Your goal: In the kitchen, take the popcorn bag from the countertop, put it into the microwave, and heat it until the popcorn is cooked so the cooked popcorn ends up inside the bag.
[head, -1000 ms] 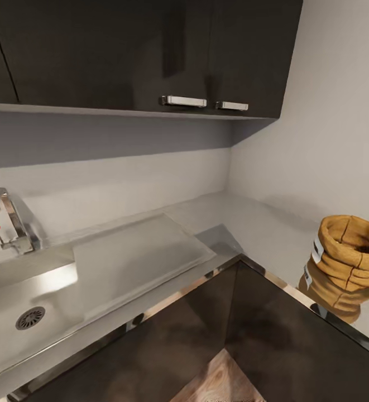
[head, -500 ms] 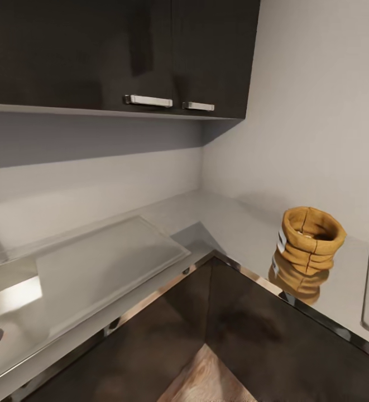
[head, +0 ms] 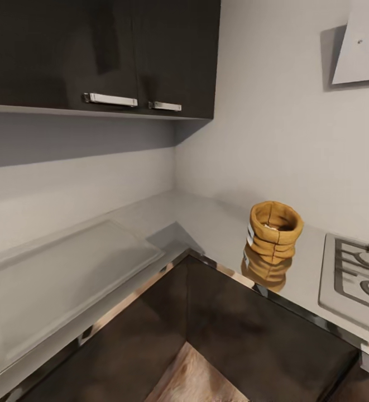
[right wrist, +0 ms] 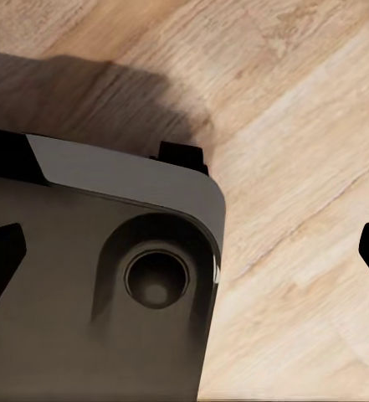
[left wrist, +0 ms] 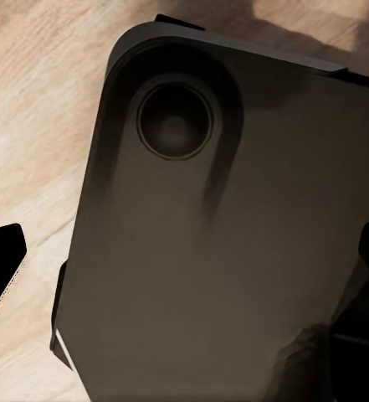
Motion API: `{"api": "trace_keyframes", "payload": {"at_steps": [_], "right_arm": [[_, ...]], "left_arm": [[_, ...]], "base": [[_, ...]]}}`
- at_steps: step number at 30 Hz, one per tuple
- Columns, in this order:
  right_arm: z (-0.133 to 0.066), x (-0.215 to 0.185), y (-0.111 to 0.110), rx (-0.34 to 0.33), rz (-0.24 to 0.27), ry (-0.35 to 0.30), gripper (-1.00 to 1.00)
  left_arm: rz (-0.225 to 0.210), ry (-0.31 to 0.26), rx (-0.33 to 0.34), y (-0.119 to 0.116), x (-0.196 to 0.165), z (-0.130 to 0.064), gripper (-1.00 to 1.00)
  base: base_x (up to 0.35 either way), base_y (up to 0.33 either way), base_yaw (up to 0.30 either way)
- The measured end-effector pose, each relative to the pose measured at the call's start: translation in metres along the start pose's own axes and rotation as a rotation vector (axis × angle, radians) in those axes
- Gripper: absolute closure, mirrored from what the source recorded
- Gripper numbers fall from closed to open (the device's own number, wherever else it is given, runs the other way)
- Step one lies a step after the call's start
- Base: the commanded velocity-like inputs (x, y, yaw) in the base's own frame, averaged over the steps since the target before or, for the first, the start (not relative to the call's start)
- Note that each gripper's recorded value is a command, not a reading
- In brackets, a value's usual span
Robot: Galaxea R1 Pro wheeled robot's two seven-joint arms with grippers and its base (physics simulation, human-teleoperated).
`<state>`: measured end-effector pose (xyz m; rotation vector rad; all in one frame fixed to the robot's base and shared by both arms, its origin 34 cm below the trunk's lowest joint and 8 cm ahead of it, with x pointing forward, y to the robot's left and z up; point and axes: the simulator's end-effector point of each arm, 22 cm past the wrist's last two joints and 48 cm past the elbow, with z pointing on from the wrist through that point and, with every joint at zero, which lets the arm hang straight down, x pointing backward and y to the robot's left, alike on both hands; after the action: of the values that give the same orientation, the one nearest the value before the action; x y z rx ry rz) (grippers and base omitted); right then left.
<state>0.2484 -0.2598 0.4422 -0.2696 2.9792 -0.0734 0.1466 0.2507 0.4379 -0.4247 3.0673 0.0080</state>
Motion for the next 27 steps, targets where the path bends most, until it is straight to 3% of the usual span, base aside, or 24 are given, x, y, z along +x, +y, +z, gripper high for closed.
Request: {"api": "trace_keyframes", "payload": {"at_steps": [27], "right_arm": [[0.0,-0.0001,-0.0005,0.001,0.003,-0.001,-1.0]], "left_arm": [[0.0,0.0,-0.003,0.0005,0.0,0.0,-1.0]], "base": [[0.0,0.0,-0.298]]}}
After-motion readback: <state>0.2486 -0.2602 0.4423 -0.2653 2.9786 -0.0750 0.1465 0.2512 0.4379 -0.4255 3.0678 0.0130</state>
